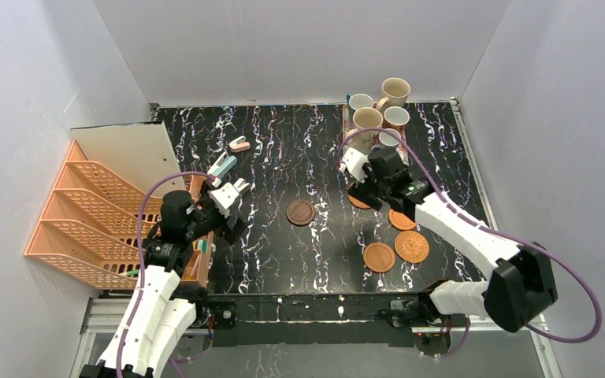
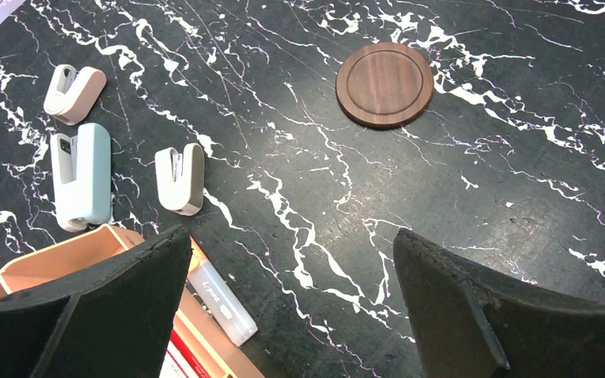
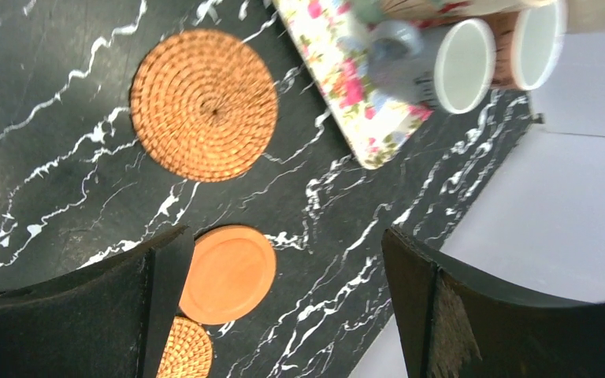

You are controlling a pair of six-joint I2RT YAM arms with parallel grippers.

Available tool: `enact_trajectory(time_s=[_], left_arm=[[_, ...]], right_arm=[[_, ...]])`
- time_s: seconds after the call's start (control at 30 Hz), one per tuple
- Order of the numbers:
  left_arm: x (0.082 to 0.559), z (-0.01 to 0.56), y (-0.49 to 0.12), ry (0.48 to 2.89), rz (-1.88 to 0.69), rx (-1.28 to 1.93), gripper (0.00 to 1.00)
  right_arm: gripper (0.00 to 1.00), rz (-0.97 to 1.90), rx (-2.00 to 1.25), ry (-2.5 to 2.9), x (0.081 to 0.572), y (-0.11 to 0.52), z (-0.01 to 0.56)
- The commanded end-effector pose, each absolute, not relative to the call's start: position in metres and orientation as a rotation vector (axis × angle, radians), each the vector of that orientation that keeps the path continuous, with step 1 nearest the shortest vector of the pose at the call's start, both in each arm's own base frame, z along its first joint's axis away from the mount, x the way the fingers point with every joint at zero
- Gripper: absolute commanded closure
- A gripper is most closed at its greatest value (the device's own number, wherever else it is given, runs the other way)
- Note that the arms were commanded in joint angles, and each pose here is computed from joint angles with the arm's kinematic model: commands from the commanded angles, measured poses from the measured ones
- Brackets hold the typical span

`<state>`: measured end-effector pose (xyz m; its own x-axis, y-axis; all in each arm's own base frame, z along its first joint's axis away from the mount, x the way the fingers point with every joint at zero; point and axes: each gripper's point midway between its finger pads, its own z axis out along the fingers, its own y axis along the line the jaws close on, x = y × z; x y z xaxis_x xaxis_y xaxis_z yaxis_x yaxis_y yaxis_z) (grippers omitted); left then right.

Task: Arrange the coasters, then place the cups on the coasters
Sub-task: Move the coaster to the center of the board.

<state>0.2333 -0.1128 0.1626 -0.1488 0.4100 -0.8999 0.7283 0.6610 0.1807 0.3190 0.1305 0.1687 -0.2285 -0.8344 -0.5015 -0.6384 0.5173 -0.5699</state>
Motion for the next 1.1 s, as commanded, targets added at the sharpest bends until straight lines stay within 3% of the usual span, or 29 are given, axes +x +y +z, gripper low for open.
enact_trajectory(time_s=[0.0, 0.23, 0.57, 0.87, 1.07], left_arm=[[0.232, 0.167, -0.116, 1.768, -0.382, 0.928, 0.02], [0.233, 0.165, -0.116, 1.77, -0.382, 0.931, 0.02], [0.233, 0.164, -0.116, 1.771, -0.386, 0.936, 0.02], [0.233, 0.163, -0.116, 1.776, -0.386, 0.937, 0.02], [0.233, 0.163, -0.116, 1.777, -0.383, 0.936, 0.02]], right_arm=[[0.02, -0.388, -1.203, 1.975, 0.336, 0.13, 0.138], [0.02, -0.571, -1.113, 2.025, 0.38, 0.13, 0.101], [0.02, -0.597, -1.21, 2.084, 0.397, 0.142, 0.047], [0.03, -0.291, -1.452, 2.125, 0.368, 0.223, 0.006], [0.03, -0.283, -1.486, 2.039, 0.373, 0.279, 0.006]])
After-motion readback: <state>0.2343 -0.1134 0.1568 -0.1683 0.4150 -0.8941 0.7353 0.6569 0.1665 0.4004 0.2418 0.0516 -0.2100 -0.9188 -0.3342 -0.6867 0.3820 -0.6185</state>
